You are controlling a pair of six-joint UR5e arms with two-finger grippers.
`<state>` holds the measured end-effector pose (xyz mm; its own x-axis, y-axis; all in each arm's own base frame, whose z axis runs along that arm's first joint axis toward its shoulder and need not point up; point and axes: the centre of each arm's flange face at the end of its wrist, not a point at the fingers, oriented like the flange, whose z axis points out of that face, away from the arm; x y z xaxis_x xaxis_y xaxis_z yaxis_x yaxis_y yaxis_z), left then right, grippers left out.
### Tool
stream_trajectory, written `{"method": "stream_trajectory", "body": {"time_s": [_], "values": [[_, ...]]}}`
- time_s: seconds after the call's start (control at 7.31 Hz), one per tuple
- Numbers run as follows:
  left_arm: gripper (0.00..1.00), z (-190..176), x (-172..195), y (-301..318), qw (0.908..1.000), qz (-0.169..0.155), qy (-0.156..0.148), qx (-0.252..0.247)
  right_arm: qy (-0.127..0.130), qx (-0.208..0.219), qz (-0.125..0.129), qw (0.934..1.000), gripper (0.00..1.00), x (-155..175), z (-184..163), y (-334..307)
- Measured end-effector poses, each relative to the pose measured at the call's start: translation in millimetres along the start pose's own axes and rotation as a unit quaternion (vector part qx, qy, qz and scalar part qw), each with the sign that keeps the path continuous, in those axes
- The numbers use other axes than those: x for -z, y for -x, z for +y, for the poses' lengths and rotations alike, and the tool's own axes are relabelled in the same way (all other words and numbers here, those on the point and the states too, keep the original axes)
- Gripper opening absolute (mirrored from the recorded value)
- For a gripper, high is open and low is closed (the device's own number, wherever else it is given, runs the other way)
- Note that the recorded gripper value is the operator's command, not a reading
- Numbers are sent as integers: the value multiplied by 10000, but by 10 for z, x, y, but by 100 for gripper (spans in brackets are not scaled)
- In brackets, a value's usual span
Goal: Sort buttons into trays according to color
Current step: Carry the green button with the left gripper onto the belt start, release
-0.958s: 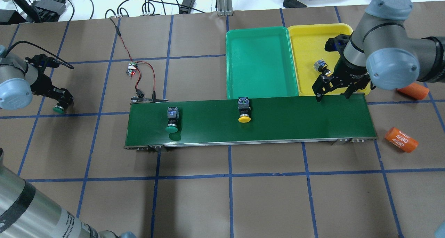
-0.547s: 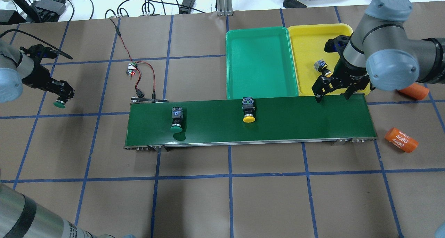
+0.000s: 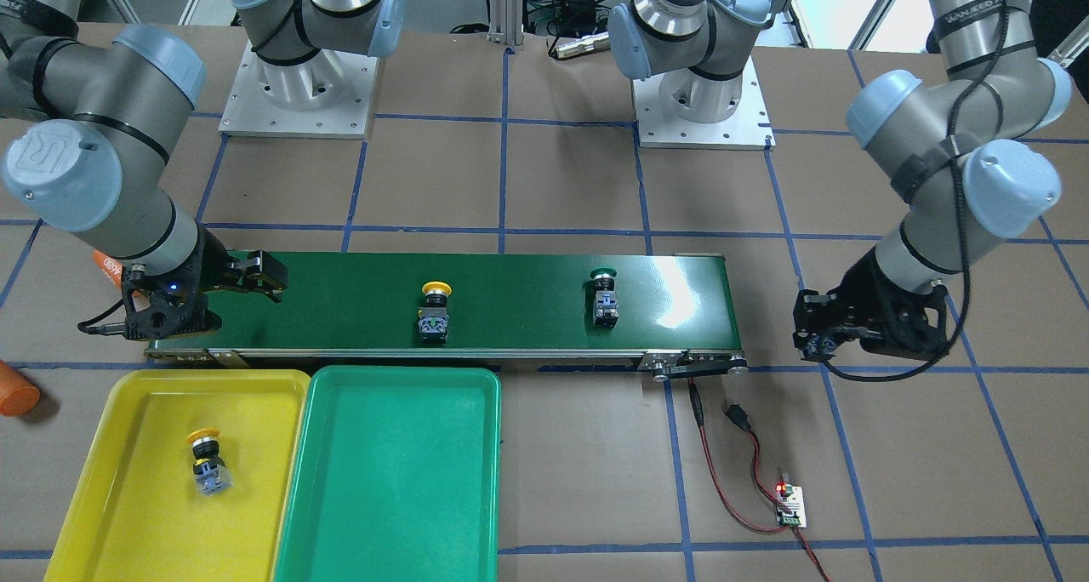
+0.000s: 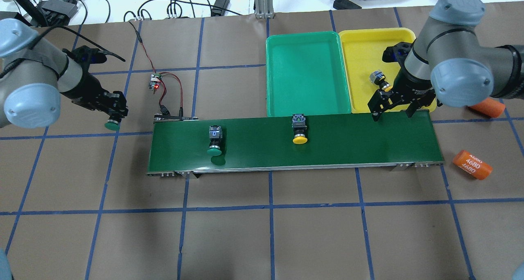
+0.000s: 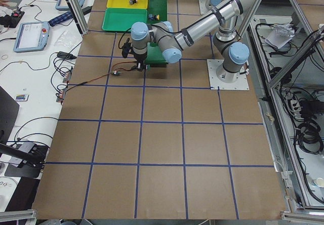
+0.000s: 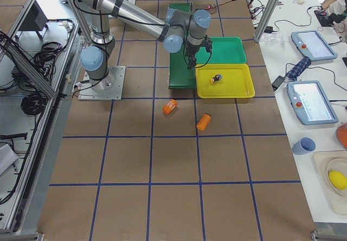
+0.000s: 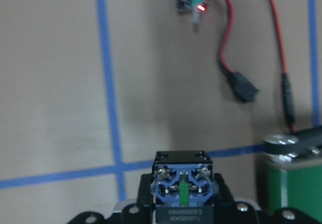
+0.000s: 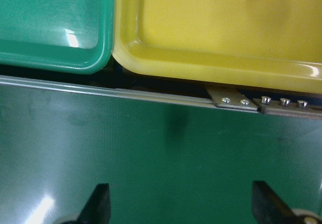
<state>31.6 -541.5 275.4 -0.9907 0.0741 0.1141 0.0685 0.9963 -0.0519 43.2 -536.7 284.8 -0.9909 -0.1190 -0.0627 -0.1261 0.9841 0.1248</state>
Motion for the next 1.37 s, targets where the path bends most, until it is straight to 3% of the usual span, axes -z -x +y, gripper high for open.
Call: {"method": "stream_trajectory", "body": {"time_s": [0.27,0.41,0.55,0.68,1.09,1.37], "values": [[0,168,-87,-484,9999,31,91,70,2,2,2,10000,100,-1,-3,-2],[9,213,-137,-655,9999,45,145,43,7,6,2,10000,100,-6,-4,-2],[50,262,-206,-757,9998,64,208,17,17,10,2,10000,100,-15,-5,-3],[100,296,-268,-811,9997,107,242,1,23,14,2,10000,100,-21,-5,-4],[100,318,-294,-859,9994,276,199,-20,31,25,1,10000,100,-28,-7,-5],[100,330,2,-893,9998,179,-22,-26,34,31,-2,10000,100,-32,-9,-5]]}}
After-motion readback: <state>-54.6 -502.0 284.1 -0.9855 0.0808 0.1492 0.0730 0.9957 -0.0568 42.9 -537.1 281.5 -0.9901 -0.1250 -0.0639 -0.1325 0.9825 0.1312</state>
